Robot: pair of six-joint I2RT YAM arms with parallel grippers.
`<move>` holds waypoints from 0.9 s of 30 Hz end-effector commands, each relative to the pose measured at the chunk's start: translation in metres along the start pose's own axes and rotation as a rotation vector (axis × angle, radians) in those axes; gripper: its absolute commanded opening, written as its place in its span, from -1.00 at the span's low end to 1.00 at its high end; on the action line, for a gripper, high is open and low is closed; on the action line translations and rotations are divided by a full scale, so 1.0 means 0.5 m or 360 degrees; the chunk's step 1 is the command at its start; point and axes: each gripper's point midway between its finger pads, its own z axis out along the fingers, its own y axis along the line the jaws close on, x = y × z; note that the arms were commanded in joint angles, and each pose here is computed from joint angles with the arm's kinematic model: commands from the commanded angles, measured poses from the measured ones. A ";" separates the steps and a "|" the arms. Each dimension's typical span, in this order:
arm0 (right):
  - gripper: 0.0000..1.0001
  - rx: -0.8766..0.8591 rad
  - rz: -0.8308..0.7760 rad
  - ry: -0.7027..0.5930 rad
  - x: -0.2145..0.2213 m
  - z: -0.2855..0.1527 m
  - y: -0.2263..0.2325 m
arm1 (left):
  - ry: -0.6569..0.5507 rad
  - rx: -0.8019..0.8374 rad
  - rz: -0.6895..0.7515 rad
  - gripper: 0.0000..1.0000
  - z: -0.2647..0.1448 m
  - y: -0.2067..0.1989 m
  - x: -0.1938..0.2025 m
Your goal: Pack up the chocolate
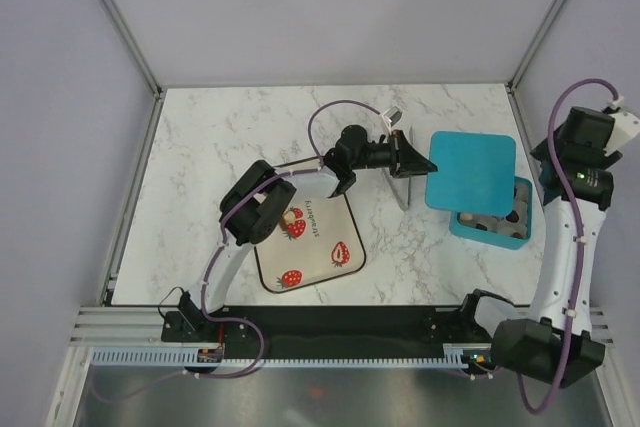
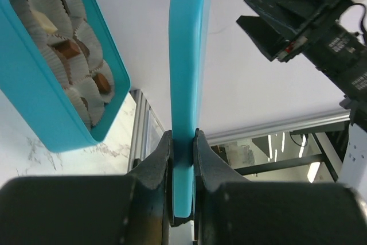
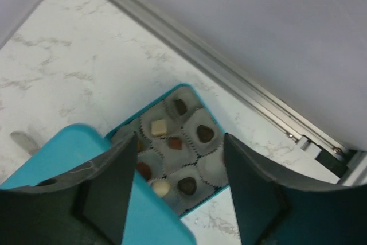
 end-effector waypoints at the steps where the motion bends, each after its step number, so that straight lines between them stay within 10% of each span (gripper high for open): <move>1: 0.32 -0.0045 0.0038 0.0124 0.016 0.058 -0.028 | 0.0004 0.0077 0.0167 -0.95 0.048 -0.036 -0.011; 13: -0.28 0.0143 0.0418 0.0359 0.133 0.222 -0.138 | 0.0072 -0.0059 0.0168 -0.95 0.118 0.060 0.008; 27: -0.44 0.0261 0.0578 0.0439 0.282 0.301 -0.194 | 0.0085 -0.0119 0.0116 -0.95 0.144 0.116 -0.003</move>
